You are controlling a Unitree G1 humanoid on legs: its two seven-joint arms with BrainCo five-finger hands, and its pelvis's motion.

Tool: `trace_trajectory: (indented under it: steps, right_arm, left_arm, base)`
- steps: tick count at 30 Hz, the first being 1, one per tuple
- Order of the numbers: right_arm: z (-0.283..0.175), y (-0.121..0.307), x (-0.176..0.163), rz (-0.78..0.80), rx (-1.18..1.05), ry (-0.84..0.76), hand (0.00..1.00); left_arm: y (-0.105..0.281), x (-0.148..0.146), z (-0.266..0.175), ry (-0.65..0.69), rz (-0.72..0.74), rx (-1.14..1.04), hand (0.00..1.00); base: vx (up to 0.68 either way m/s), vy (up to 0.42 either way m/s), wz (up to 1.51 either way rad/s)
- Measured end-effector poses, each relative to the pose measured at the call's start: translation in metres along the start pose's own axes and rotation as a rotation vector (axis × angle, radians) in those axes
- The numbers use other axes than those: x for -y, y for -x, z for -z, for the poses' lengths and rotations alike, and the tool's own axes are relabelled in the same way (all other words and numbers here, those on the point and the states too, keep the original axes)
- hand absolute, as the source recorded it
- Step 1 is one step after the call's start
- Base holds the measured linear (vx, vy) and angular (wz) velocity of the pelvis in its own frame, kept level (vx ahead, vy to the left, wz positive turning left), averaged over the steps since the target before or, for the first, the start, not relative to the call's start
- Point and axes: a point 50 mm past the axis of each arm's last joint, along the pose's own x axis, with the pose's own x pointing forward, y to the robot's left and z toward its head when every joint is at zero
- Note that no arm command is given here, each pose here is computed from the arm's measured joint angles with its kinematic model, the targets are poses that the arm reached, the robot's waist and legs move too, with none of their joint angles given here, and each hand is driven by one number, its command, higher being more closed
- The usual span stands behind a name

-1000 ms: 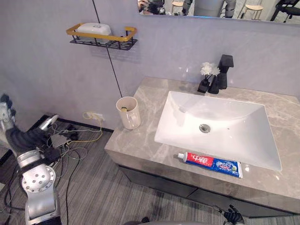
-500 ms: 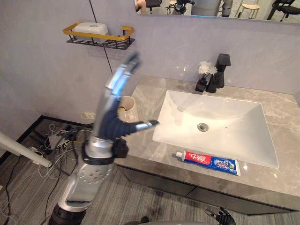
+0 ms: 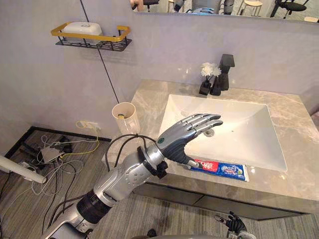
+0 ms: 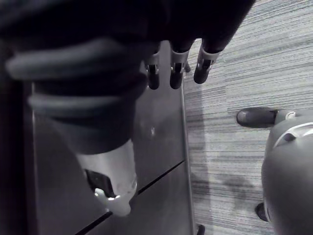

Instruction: Organize washtable

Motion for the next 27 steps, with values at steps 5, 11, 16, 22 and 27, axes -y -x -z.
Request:
trace_trajectory:
  steps: [5,11,16,22,27]
  right_arm:
    - [0.000,0.000,-0.001,-0.012,-0.004,0.006,0.00]
    - [-0.014,-0.004,-0.005,-0.019,0.034,0.000,0.00]
    - [-0.021,-0.005,-0.003,-0.016,0.057,0.004,0.00]
    - [-0.024,-0.006,-0.002,-0.009,0.066,0.007,0.00]
    - [-0.028,-0.007,-0.003,-0.014,0.075,0.011,0.00]
  left_arm:
    - [-0.011,0.012,0.006,0.023,0.055,-0.020,0.00]
    - [-0.013,0.033,0.021,0.046,0.140,-0.091,0.00]
    - [-0.006,0.050,0.036,0.040,0.224,-0.169,0.00]
    - [0.000,0.059,0.043,0.047,0.265,-0.213,0.00]
    - [-0.001,0.060,0.043,0.038,0.268,-0.216,0.00]
  base:
    - [0.00,0.000,0.01]
    - [-0.03,-0.002,0.08]
    - [-0.03,-0.005,0.01]
    - [0.01,-0.002,0.08]
    - [0.00,0.000,0.00]
